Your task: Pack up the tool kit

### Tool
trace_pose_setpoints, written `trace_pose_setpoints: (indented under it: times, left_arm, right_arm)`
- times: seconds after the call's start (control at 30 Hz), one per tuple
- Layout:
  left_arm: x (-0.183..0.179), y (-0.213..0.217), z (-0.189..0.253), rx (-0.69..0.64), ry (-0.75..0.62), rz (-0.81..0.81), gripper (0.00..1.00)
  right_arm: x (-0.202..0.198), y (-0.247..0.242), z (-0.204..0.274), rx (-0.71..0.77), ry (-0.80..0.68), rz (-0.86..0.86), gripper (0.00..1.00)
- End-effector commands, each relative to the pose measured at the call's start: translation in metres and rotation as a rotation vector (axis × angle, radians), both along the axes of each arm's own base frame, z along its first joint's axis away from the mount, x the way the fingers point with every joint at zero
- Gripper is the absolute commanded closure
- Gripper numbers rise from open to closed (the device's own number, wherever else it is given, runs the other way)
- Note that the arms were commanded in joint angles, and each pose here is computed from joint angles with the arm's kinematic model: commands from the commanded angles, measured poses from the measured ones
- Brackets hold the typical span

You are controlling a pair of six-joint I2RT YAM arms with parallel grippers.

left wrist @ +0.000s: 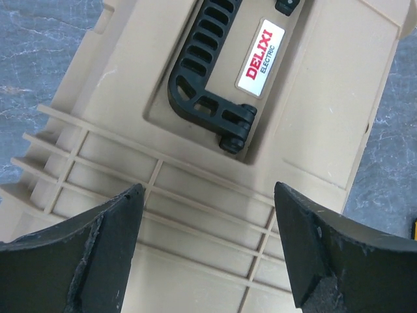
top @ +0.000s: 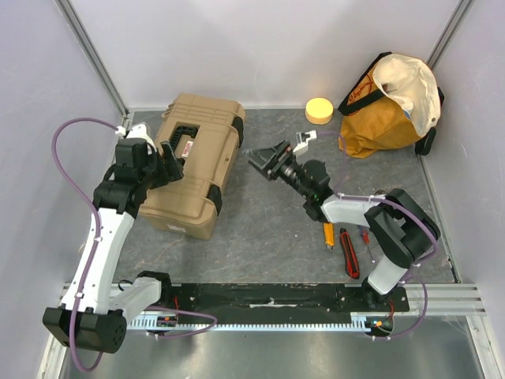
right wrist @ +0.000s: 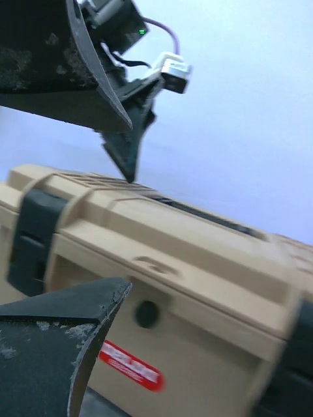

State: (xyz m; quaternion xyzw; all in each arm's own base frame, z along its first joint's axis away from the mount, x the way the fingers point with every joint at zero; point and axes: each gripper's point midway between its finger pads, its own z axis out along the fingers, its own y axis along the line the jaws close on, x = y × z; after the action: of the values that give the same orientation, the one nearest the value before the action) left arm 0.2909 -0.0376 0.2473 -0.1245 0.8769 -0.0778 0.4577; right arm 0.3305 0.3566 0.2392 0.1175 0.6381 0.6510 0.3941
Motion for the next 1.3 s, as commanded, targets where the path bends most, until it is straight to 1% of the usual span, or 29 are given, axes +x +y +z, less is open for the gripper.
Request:
trace_pose_setpoints:
  times: [0.0,0.13,0.27,0.4,0.47,0.5,0.53,0.67,0.73,0.8,0.97,1.07,1.27]
  left_arm:
    - [0.01,-0.008,0.011,-0.003,0.035,-0.026,0.14]
    - [0.039,0.004,0.026,0.006,0.0,0.02,0.14]
    - [0.057,0.023,0.021,-0.011,0.013,0.075,0.14]
    - [0.056,0.037,0.006,-0.015,0.046,0.147,0.13]
    - [0.051,0.042,-0.005,-0.003,0.062,0.178,0.12]
    - [0.048,0.056,-0.011,0.011,0.075,0.229,0.12]
    - [0.045,0.061,-0.018,0.025,0.088,0.254,0.12]
    - [0.032,0.073,-0.037,0.072,0.118,0.309,0.11]
    - [0.028,0.071,-0.049,0.067,0.146,0.301,0.1]
    - [0.025,0.062,-0.061,0.035,0.174,0.27,0.1]
    - [0.023,0.036,-0.079,-0.072,0.216,0.17,0.11]
    - [0.024,0.03,-0.08,-0.093,0.214,0.141,0.12]
    - [0.029,0.003,-0.075,-0.187,0.201,0.014,0.12]
  right_arm:
    - [0.056,-0.011,0.001,-0.079,0.02,-0.072,0.02]
    - [0.096,-0.011,-0.01,-0.045,0.116,-0.112,0.02]
    - [0.122,-0.001,-0.027,0.072,0.217,-0.113,0.02]
    - [0.141,0.008,-0.036,0.203,0.284,-0.113,0.02]
    - [0.15,0.01,-0.036,0.251,0.295,-0.124,0.02]
    - [0.155,0.01,-0.035,0.274,0.303,-0.13,0.02]
    - [0.158,0.01,-0.033,0.299,0.304,-0.133,0.02]
    - [0.169,0.011,-0.023,0.421,0.302,-0.126,0.02]
    - [0.173,0.013,-0.017,0.471,0.295,-0.114,0.02]
    - [0.176,0.018,-0.014,0.497,0.298,-0.101,0.02]
    - [0.177,0.031,-0.018,0.491,0.315,-0.08,0.02]
    - [0.176,0.028,-0.03,0.461,0.335,-0.11,0.02]
    - [0.182,0.031,-0.051,0.443,0.373,-0.114,0.02]
